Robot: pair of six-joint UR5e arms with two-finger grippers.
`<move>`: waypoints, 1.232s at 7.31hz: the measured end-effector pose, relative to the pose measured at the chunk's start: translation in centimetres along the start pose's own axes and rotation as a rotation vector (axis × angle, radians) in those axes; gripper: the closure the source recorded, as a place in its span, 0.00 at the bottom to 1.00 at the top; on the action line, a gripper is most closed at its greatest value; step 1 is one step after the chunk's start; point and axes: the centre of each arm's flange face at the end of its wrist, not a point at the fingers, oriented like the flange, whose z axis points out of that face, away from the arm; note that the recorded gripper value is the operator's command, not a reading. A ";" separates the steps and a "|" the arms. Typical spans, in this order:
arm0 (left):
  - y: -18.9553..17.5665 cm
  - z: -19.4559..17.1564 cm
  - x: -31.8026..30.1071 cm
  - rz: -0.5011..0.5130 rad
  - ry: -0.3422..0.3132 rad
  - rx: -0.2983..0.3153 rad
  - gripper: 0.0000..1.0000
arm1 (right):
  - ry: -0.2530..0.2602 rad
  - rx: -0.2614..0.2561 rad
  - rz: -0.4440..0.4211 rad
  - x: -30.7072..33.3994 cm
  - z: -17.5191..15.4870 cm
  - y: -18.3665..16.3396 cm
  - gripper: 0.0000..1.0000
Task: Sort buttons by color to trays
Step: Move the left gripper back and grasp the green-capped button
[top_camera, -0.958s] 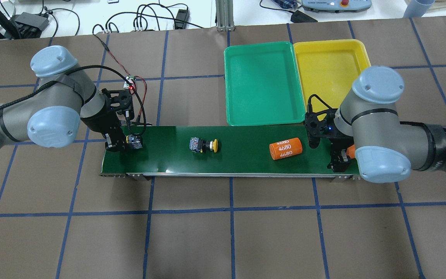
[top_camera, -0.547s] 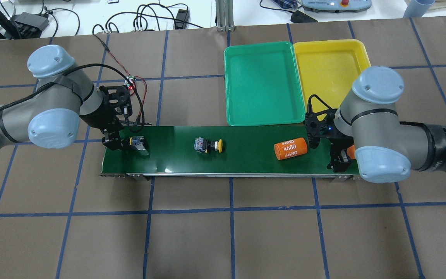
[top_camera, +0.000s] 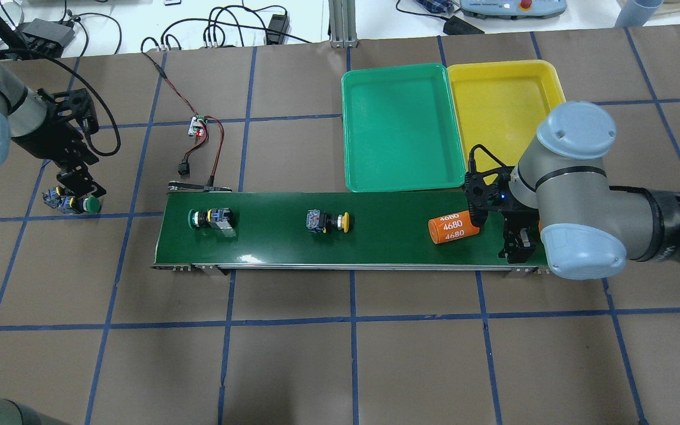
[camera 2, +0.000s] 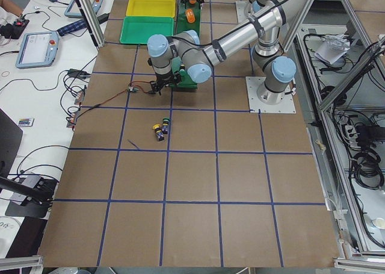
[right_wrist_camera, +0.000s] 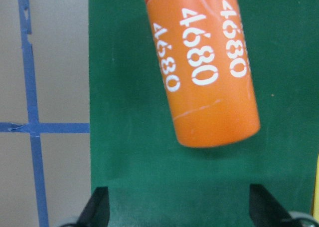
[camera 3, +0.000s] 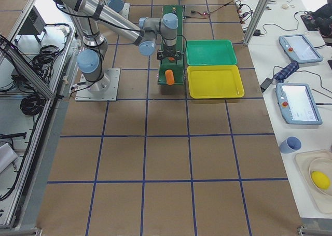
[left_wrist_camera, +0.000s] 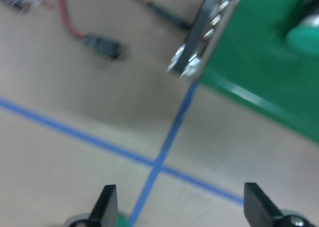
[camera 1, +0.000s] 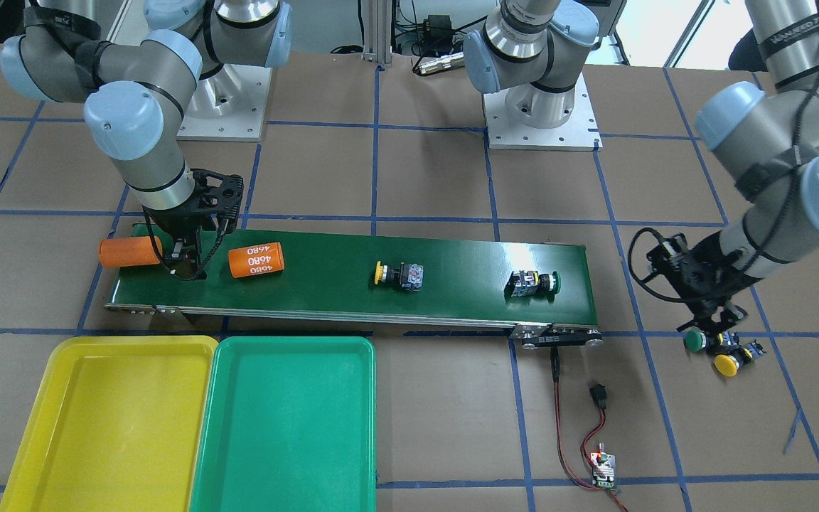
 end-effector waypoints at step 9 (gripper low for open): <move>6.6 9.8 -4.0 0.335 0.099 -0.060 0.12 | 0.001 0.001 0.000 0.0 0.0 0.0 0.00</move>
